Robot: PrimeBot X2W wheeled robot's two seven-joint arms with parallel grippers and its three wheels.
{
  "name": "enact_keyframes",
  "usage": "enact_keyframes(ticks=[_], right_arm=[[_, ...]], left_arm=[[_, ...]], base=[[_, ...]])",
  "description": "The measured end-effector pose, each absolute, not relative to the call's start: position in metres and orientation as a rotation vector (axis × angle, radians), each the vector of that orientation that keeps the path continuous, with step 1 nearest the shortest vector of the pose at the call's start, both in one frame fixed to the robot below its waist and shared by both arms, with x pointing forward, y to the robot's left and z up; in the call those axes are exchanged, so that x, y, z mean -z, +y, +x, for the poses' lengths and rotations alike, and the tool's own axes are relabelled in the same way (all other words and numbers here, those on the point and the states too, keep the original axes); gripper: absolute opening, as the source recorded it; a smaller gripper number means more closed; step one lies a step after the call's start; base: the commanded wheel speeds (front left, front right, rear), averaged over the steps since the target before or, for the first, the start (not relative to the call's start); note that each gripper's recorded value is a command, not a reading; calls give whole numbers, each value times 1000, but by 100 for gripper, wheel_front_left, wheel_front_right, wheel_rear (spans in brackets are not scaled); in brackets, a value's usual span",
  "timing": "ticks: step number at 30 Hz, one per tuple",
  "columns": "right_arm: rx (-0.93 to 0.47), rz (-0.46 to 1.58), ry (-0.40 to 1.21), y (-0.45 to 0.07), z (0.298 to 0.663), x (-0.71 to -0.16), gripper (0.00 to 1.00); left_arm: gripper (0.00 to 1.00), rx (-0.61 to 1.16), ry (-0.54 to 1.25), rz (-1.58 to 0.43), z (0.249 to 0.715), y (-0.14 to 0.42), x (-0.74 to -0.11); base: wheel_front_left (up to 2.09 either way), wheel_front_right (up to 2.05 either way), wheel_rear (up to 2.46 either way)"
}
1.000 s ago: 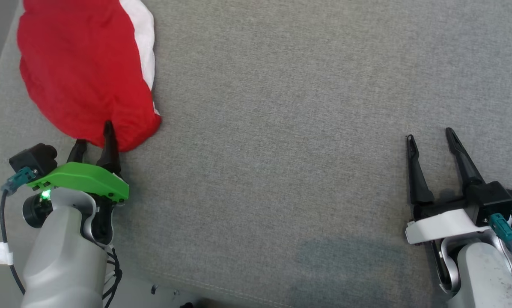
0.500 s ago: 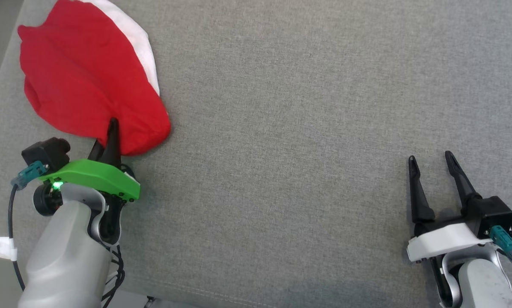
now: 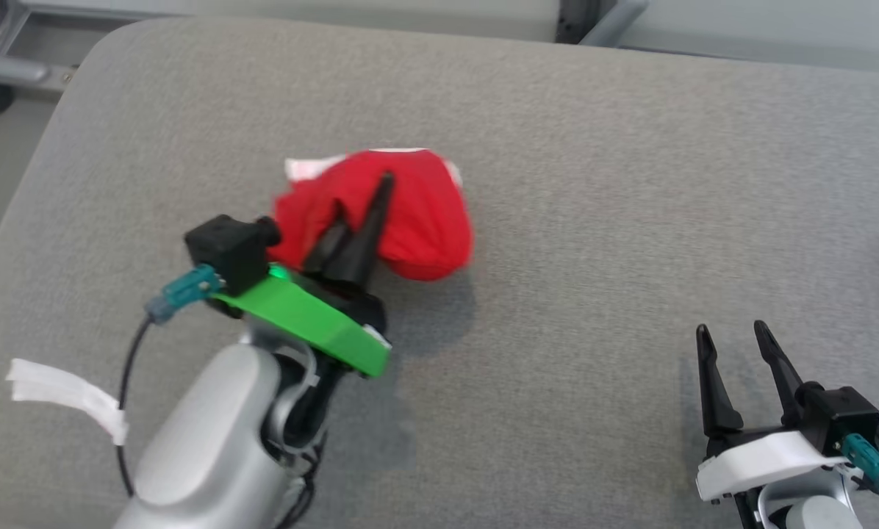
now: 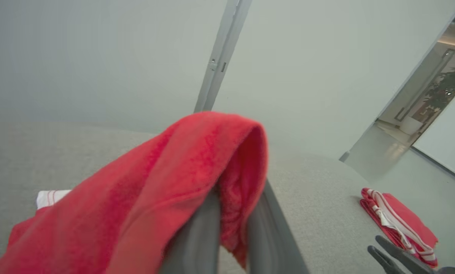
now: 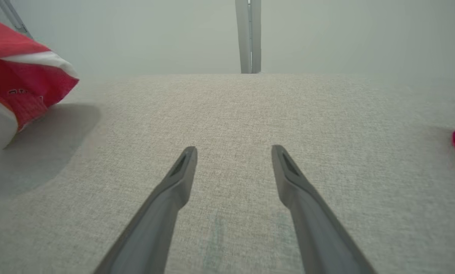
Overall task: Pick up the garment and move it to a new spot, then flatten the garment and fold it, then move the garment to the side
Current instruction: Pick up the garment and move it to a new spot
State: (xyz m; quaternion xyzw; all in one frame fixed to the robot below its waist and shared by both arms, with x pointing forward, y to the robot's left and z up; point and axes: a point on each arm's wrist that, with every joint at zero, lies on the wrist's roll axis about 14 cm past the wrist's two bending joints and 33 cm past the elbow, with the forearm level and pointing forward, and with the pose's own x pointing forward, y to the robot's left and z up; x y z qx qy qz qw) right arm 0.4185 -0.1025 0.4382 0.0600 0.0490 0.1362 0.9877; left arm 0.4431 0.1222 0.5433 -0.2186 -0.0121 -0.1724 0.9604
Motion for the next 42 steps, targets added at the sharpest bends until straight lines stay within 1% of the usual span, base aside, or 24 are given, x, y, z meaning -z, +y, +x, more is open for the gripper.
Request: enact_keyframes(ticks=[6,9,11,15,16,21,24,29,30,33,36,38,39,42], right_arm=[[-182,124,81,-135,401,-448,100],[-138,122,70,-151,394,-453,100],[-106,126,62,-161,389,-455,100],[-44,131,50,-181,379,-460,100],[-26,132,48,-187,377,-461,100],[52,137,49,-211,361,-461,100],[96,138,50,-224,352,-461,100],[150,136,59,-239,338,-459,100],[162,136,68,-242,333,-456,100],[159,136,71,-241,334,-455,100],[149,132,73,-239,336,-455,100],[139,129,75,-236,338,-454,100],[133,128,75,-234,338,-454,100],[113,128,76,-229,342,-454,100]], left_arm=[[0,659,-84,-509,411,24,-604],[0,812,-89,-600,388,-19,-631],[0,900,-59,-678,372,-42,-641],[0,981,-6,-689,361,-70,-638],[0,989,33,-713,361,-75,-632],[0,964,246,-803,370,-92,-586],[0,898,359,-717,382,-87,-542],[0,741,527,-656,405,-60,-478],[0,673,572,-634,413,-44,-457],[0,595,635,-621,419,-23,-434],[0,515,648,-650,426,-4,-424],[22,474,649,-668,429,6,-420],[22,457,653,-668,429,11,-417],[35,407,646,-667,431,24,-412]], base=[[0,0,0],[0,0,0],[0,0,0],[0,0,0],[0,0,0],[0,0,0],[0,0,0],[0,0,0],[0,0,0],[0,0,0],[0,0,0],[0,0,0],[0,0,0],[0,0,0]])
